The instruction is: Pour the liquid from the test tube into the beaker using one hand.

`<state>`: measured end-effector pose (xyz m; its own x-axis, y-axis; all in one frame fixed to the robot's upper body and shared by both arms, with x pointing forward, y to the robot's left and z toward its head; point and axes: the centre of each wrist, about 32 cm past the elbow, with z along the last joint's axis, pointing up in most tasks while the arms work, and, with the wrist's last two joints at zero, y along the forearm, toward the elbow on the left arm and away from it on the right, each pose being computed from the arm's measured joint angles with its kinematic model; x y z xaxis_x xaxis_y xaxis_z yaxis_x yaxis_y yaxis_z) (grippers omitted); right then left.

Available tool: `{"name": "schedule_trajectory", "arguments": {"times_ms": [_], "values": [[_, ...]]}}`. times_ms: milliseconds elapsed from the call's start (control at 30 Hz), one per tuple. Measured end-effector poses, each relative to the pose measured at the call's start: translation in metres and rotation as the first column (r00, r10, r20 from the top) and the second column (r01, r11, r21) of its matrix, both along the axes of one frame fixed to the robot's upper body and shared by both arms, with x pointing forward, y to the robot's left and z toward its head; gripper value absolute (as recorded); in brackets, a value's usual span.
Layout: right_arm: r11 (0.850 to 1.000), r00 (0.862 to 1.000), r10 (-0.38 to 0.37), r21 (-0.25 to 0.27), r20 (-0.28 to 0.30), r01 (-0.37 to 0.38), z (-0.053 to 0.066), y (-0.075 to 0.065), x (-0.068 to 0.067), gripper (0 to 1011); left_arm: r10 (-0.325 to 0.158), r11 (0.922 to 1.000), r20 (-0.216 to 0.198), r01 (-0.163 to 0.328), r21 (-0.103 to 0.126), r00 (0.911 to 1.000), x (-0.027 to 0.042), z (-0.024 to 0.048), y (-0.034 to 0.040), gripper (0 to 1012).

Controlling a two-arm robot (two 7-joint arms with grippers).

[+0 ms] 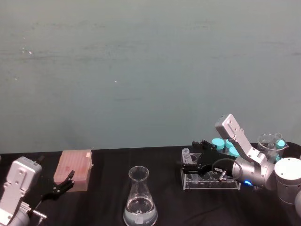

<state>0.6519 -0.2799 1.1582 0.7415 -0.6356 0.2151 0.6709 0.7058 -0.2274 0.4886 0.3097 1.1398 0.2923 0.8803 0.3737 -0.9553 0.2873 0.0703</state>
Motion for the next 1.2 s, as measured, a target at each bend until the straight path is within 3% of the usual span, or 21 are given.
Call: {"name": "schedule_trajectory", "arguments": {"times_ms": [500, 833, 867, 1200], "values": [[1.0, 1.0, 0.001, 0.0, 0.001, -0.001, -0.0001, 0.0003, -0.0004, 982, 0.0, 1.0, 0.0, 0.0, 0.0, 1.0, 0.0, 0.0, 0.0, 1000], [1.0, 1.0, 0.0, 0.0, 0.001, 0.0, -0.0003, 0.0, -0.0005, 736, 0.0, 1.0, 0.0, 0.0, 0.0, 1.0, 0.0, 0.0, 0.0, 1000], [1.0, 1.0, 0.0, 0.0, 0.001, 0.0, -0.0003, -0.0001, -0.0006, 671, 0.0, 1.0, 0.0, 0.0, 0.0, 1.0, 0.0, 0.0, 0.0, 1000], [1.0, 1.0, 0.0, 0.0, 0.001, 0.0, -0.0004, 0.0001, -0.0007, 364, 0.0, 1.0, 0.0, 0.0, 0.0, 1.0, 0.0, 0.0, 0.0, 1000]]}}
